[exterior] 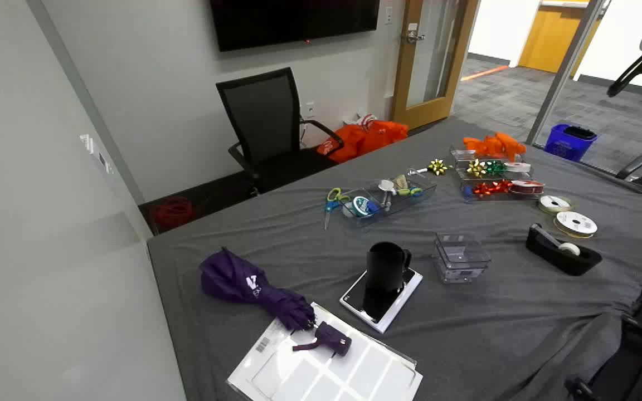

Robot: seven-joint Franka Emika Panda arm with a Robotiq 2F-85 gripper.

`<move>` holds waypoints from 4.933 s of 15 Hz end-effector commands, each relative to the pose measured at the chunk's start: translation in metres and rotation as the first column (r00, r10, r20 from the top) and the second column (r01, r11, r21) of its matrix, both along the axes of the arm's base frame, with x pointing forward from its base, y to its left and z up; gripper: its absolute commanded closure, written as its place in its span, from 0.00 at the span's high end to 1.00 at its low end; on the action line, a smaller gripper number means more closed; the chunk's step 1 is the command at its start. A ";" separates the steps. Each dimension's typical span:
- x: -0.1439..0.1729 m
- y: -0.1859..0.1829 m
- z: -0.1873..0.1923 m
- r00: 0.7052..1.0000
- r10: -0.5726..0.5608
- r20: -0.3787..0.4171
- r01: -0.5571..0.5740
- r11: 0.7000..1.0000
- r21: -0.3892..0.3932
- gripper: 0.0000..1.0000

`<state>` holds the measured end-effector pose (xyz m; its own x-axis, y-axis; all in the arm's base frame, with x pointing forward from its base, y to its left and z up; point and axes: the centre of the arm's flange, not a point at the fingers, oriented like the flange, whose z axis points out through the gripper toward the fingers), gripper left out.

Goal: Remove the red ribbons from the bottom compartment of the clear case on the right and put them in the right compartment of the clear case on the left

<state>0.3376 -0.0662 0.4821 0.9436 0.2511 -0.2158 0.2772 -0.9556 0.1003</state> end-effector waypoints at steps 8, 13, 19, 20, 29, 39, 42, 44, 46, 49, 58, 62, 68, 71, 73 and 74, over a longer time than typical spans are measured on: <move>0.000 0.000 0.000 1.000 0.000 0.000 0.000 1.000 0.000 1.00; 0.001 -0.001 -0.001 1.000 -0.010 0.004 0.010 1.000 0.002 1.00; 0.038 -0.040 -0.008 0.988 -0.066 0.143 0.056 0.996 0.073 1.00; 0.046 -0.050 -0.009 0.982 -0.085 0.172 0.069 0.993 0.094 1.00; 0.135 -0.116 -0.022 0.857 -0.349 0.378 0.250 0.925 0.288 1.00; 0.207 -0.186 -0.061 0.614 -0.718 0.327 0.663 0.694 0.279 1.00; 0.196 -0.189 -0.060 0.618 -0.712 0.334 0.662 0.700 0.268 1.00; 0.201 -0.199 -0.064 0.607 -0.719 0.339 0.674 0.692 0.261 1.00; 0.202 -0.199 -0.064 0.604 -0.720 0.340 0.676 0.690 0.260 1.00; 0.214 -0.202 -0.068 0.588 -0.734 0.340 0.691 0.674 0.260 1.00; 0.293 -0.231 -0.184 0.478 -0.803 0.357 0.818 0.555 0.153 1.00; 0.313 -0.238 -0.230 0.524 -0.781 0.339 0.811 0.579 0.080 1.00; 0.315 -0.252 -0.274 0.646 -0.680 0.349 0.726 0.687 -0.005 1.00; 0.306 -0.265 -0.293 0.694 -0.633 0.343 0.677 0.736 -0.012 1.00; 0.299 -0.273 -0.306 0.719 -0.607 0.338 0.643 0.766 0.010 1.00; 0.296 -0.275 -0.312 0.730 -0.594 0.338 0.626 0.780 0.021 1.00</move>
